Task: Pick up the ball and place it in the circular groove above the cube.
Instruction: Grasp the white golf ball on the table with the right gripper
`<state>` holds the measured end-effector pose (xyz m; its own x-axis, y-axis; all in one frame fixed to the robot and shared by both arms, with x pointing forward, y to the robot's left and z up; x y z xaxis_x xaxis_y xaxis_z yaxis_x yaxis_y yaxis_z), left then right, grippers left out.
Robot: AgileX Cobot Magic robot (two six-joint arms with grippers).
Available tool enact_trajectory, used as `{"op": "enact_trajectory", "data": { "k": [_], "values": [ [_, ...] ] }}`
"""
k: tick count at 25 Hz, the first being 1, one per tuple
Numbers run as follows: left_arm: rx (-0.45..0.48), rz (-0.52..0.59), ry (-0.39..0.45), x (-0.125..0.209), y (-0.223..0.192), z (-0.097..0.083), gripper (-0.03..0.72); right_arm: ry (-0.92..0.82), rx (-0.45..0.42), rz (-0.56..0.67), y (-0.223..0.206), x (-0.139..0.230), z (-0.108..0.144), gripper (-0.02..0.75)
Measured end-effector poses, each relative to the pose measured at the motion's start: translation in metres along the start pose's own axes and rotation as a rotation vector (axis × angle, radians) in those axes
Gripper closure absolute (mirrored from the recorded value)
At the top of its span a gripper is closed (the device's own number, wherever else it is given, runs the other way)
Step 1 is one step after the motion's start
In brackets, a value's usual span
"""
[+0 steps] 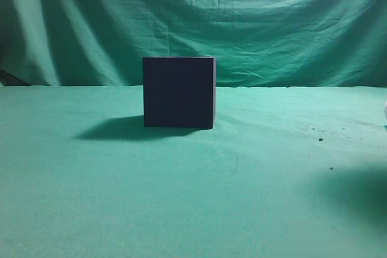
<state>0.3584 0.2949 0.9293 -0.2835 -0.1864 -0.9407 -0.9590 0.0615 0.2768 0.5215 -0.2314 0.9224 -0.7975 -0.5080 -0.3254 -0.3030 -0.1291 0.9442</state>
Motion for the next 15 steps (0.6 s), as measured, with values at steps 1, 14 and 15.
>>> {"op": "enact_trajectory", "data": {
  "k": [1, 14, 15],
  "values": [
    [0.000, 0.000, 0.000, 0.000, 0.000, 0.000, 0.688, -0.011, 0.000, 0.015, -0.004, -0.004, -0.003, 0.576],
    [0.000, 0.000, 0.000, 0.000, 0.000, 0.000, 0.688, -0.096, 0.034, 0.130, -0.057, -0.018, -0.023, 0.189],
    [0.000, 0.000, 0.000, 0.000, 0.000, 0.000, 0.688, -0.094, 0.033, 0.135, -0.061, -0.017, -0.023, 0.189]
  ]
}}
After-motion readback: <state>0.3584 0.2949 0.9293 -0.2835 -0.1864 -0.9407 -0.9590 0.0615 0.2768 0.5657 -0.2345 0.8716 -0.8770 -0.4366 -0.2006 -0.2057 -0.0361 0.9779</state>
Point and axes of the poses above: a point on each arm's last joint axis where the gripper is mounted, y pointing back along that axis away from the gripper, z along the wrist's bending axis when the last joint is at zero, x = y × z, the point moved 7 cm from there along -y, pointing out along that axis toward the gripper, and after that the axes turned 15 degrees about y, right-handed, at the moved point
